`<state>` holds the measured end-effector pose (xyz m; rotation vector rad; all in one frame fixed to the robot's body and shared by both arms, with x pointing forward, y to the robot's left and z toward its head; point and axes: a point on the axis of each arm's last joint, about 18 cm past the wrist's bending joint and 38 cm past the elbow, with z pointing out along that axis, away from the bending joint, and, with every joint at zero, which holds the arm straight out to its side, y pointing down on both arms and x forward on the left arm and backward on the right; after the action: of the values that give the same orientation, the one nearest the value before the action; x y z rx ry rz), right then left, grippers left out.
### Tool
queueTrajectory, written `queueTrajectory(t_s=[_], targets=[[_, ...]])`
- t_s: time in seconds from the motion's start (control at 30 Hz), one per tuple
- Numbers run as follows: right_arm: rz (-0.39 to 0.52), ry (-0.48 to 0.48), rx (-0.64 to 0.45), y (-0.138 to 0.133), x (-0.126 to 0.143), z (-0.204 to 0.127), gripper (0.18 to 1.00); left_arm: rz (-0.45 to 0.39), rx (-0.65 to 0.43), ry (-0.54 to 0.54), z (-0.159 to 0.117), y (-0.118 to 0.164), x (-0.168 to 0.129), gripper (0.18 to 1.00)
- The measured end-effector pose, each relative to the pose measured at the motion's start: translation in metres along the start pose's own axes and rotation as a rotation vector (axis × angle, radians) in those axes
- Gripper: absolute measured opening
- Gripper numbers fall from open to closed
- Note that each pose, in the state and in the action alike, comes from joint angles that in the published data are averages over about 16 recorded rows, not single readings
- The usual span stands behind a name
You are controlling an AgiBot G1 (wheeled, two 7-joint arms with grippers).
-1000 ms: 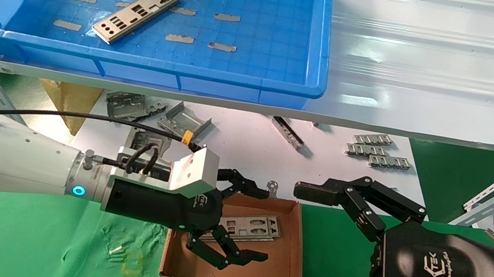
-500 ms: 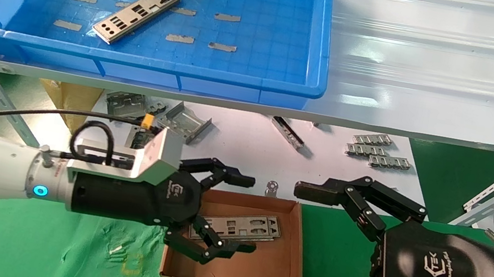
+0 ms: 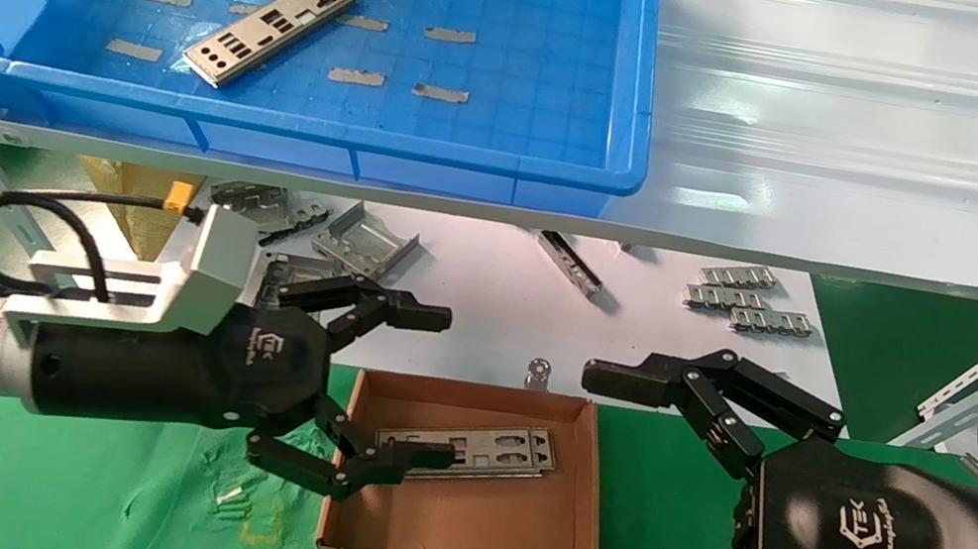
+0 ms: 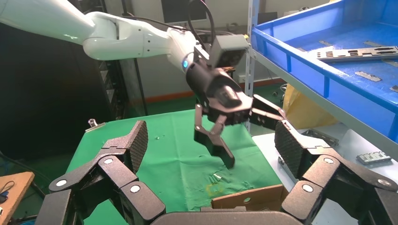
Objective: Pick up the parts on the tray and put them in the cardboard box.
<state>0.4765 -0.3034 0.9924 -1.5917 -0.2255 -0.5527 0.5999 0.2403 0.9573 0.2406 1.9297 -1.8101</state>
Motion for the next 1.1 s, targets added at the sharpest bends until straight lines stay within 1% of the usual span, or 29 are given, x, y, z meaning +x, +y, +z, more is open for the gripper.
queueTrajectory(t_s=[0.33,0.67,0.9,1.1], targets=[[0.000,0.000,0.000,0.000,0.000,0.000,1.000,0.001,0.031,-0.014,-0.033,-0.023,0.019,1.001],[0.000,0.000,0.000,0.000,0.000,0.000,1.000,0.010,0.034,-0.012,-0.062,-0.049,0.045,1.001],[0.000,0.000,0.000,0.000,0.000,0.000,1.000,0.020,0.020,0.001,-0.078,-0.067,0.065,1.001],[0.000,0.000,0.000,0.000,0.000,0.000,1.000,0.029,0.004,0.013,-0.085,-0.079,0.080,1.001]])
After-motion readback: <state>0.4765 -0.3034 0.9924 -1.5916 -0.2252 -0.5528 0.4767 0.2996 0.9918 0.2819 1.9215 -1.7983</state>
